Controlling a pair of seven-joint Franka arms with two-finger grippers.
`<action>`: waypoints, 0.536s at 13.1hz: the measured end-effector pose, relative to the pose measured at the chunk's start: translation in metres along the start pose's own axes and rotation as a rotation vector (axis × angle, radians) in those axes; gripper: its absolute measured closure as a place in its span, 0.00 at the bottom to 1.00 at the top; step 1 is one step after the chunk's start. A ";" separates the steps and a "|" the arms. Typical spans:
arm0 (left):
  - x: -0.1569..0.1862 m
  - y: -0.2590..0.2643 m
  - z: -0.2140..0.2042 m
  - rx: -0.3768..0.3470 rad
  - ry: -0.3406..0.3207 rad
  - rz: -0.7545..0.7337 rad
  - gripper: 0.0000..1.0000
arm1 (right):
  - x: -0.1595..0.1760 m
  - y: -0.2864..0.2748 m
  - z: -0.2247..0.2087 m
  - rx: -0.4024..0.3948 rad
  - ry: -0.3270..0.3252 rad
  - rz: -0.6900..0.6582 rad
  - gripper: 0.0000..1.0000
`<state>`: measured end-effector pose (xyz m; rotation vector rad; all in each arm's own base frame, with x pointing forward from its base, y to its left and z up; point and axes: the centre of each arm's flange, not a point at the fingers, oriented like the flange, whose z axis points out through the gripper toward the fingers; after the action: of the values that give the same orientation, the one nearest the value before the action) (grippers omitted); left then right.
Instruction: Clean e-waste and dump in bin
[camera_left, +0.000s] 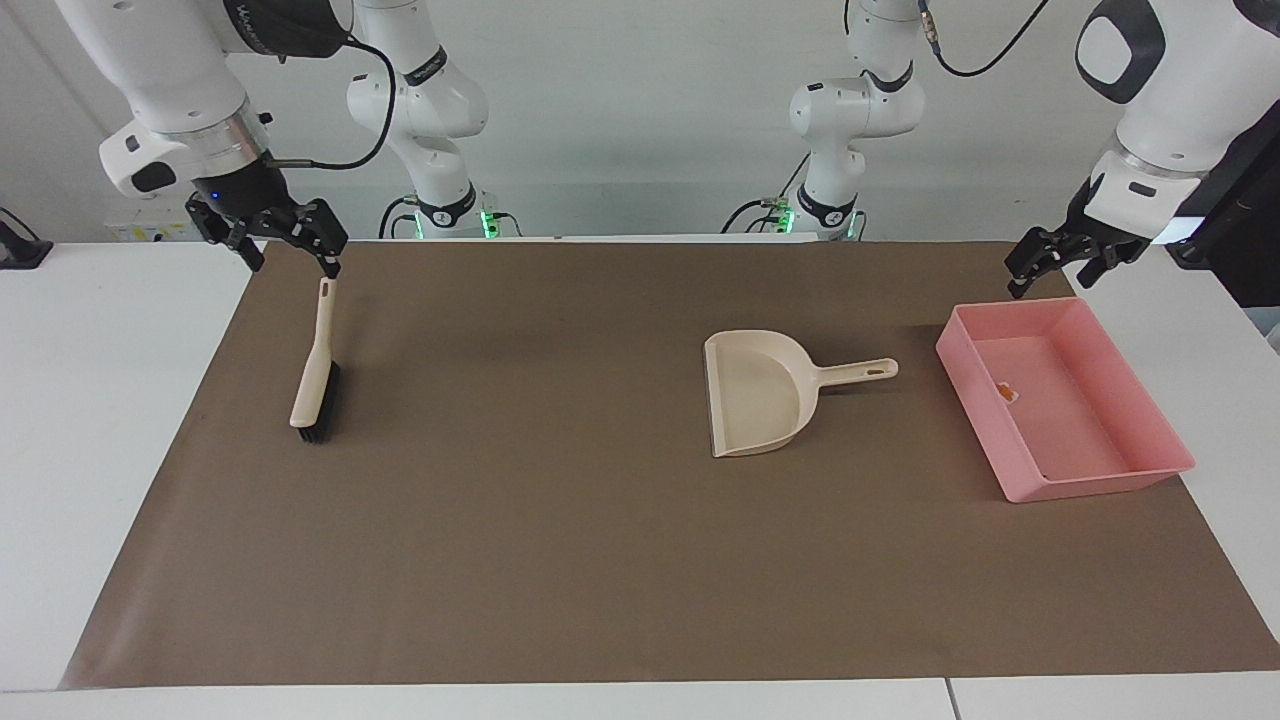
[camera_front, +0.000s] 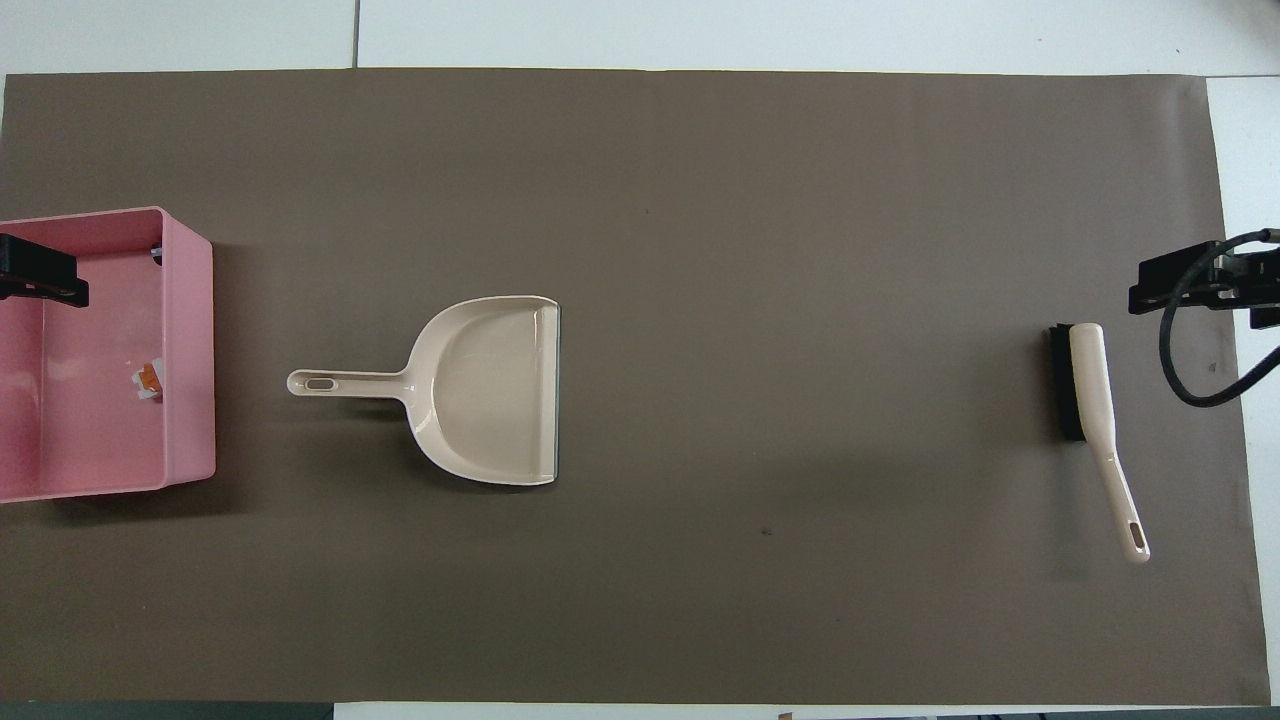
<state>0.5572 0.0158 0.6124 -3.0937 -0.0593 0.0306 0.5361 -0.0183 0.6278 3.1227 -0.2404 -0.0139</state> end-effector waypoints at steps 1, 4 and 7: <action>0.000 0.001 0.000 0.000 -0.001 0.001 0.01 | -0.001 0.000 0.000 -0.001 -0.006 0.000 0.00; 0.000 0.003 0.000 0.000 -0.001 0.005 0.01 | -0.003 0.000 0.002 -0.003 -0.029 0.000 0.00; 0.000 0.003 0.000 0.000 0.000 0.008 0.01 | -0.006 0.003 0.003 -0.006 -0.046 0.003 0.00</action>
<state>0.5571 0.0132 0.6125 -3.0936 -0.0465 0.0311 0.5301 -0.0201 0.6253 3.1182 -0.2458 -0.0863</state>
